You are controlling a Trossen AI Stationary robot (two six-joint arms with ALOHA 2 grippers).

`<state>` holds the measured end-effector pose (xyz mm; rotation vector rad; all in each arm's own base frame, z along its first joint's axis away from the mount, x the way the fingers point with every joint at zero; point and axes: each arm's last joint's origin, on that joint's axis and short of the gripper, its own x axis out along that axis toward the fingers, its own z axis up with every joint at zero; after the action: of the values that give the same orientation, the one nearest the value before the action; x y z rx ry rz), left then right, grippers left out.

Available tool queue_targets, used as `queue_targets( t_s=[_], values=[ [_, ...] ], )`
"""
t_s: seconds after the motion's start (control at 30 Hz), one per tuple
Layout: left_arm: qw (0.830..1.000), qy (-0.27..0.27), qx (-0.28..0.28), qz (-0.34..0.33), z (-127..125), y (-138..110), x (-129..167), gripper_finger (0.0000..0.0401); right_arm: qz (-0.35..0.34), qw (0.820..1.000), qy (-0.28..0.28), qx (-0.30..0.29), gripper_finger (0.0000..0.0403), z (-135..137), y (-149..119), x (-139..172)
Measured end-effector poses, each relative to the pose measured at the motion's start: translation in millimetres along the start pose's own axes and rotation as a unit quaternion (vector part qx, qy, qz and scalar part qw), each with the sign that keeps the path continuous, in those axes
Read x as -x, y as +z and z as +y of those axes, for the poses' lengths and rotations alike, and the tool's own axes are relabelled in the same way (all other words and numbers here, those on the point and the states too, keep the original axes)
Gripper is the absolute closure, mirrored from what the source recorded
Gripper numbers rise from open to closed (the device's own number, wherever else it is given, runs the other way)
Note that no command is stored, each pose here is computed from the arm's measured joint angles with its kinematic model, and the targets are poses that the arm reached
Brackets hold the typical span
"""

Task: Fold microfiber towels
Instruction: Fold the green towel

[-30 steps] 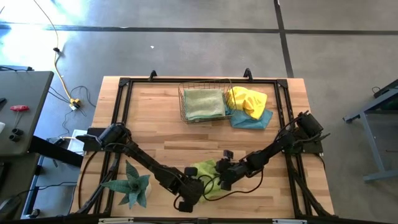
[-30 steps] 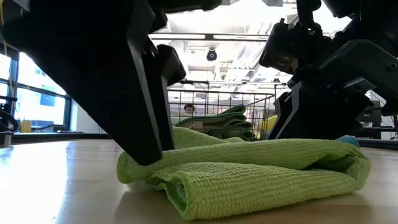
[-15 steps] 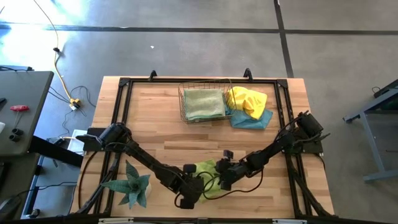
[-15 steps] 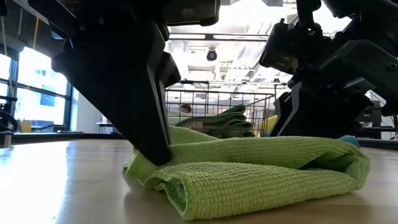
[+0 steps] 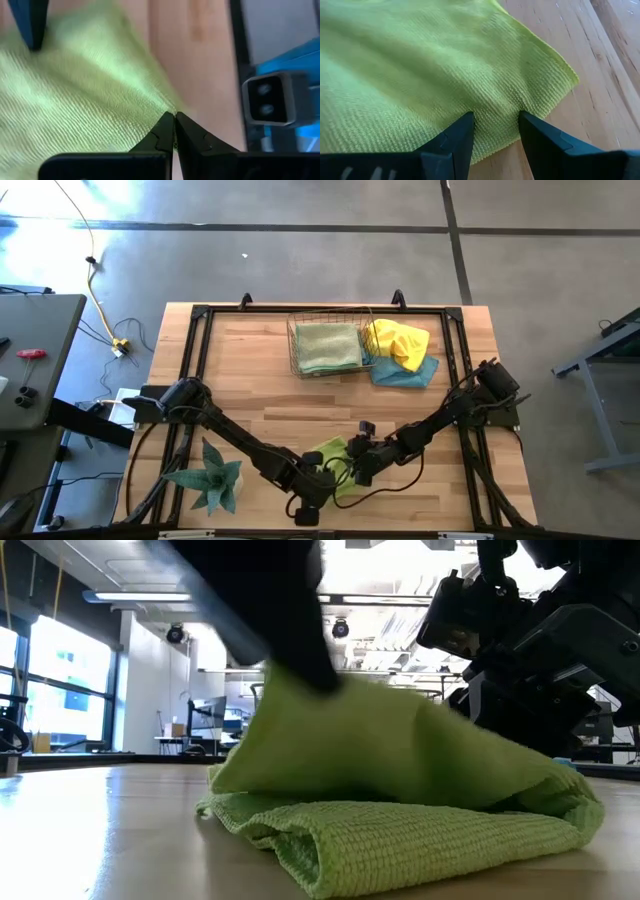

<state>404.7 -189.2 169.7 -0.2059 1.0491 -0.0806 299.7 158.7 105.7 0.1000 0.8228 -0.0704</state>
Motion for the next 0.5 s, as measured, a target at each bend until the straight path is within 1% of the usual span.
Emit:
queue_targets(
  t_s=[0.1, 0.27, 0.33, 0.4, 0.5],
  values=[
    [1.0, -0.006, -0.005, -0.012, -1.5, 5.9, 3.6, 0.04, 0.0, 1.0, 0.0, 0.0, 0.0252, 0.0, 0.0, 0.0],
    [1.0, 0.005, -0.011, 0.012, -1.9, -2.3, -5.3, 0.04, 0.001, 1.0, 0.0, 0.005, 0.0252, -0.1, -0.2, 0.0],
    [1.0, -0.001, -0.009, 0.017, -2.0, -4.3, -12.3, 0.0399, 0.002, 1.0, -0.001, 0.001, 0.0252, -0.2, -0.3, 0.0],
    [1.0, -0.007, -0.008, 0.021, -1.9, -5.6, -16.8, 0.0395, 0.004, 1.0, 0.003, 0.001, 0.0252, 0.1, -0.2, 0.0],
    [1.0, -0.002, -0.007, 0.019, -1.4, -5.5, -17.6, 0.038, 0.017, 1.0, 0.018, -0.001, 0.0252, 1.9, 2.4, 0.4]
  ],
)
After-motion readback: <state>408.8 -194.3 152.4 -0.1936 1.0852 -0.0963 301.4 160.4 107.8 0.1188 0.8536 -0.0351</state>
